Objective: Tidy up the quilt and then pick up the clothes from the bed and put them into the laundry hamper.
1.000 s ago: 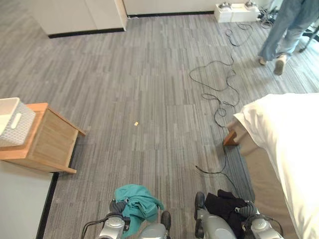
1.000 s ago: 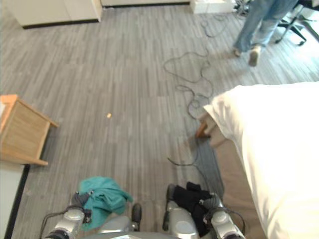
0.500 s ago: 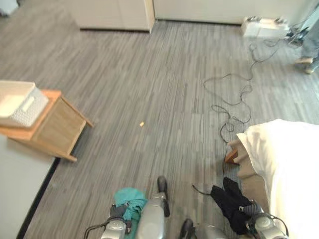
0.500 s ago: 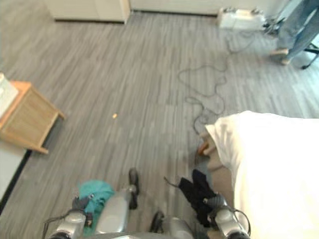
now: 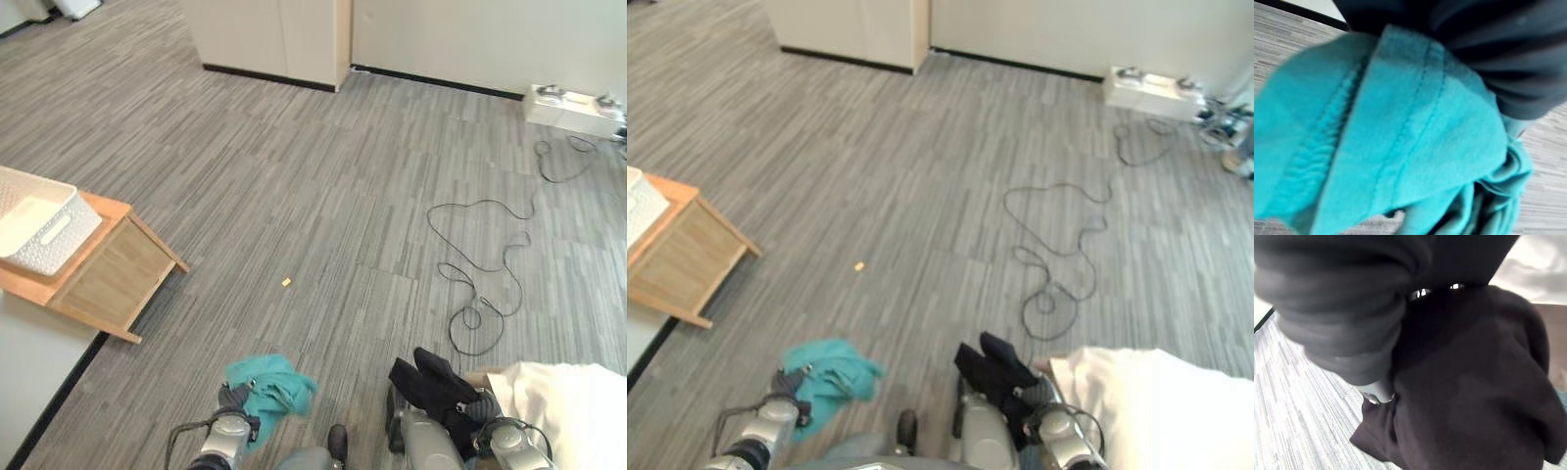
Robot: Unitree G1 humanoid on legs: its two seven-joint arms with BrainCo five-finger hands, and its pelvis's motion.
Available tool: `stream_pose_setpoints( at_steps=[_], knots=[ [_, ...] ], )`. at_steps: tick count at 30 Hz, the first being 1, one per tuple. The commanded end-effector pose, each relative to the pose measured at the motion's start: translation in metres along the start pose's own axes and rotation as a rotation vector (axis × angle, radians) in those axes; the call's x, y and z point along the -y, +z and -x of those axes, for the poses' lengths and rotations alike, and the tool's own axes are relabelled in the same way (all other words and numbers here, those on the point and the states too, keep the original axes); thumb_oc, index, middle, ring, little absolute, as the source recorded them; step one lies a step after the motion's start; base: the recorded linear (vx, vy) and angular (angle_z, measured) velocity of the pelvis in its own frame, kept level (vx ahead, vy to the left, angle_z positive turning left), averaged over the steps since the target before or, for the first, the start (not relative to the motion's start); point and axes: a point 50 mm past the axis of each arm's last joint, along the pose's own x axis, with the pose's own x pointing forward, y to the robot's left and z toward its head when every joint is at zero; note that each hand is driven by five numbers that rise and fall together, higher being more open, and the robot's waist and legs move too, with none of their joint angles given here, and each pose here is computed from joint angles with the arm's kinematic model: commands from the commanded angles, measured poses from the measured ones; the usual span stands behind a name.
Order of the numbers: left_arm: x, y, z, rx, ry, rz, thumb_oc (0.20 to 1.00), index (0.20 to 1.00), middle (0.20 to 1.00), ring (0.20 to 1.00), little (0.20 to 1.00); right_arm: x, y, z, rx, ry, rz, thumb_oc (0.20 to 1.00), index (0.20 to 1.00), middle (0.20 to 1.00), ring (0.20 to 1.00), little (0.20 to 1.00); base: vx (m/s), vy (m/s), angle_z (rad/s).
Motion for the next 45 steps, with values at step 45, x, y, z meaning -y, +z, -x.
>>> stream_pose_setpoints(
  at_steps=[45],
  knots=[
    [0.001,-0.023,0.007,-0.047,0.026,0.007,0.200,0.200,0.200,0.200,0.200,0.049,0.031,-0.005,0.139,-0.135,-0.087,0.200,0.200,0.200,0.200,0.200,0.59,-0.062,0.75]
  ],
)
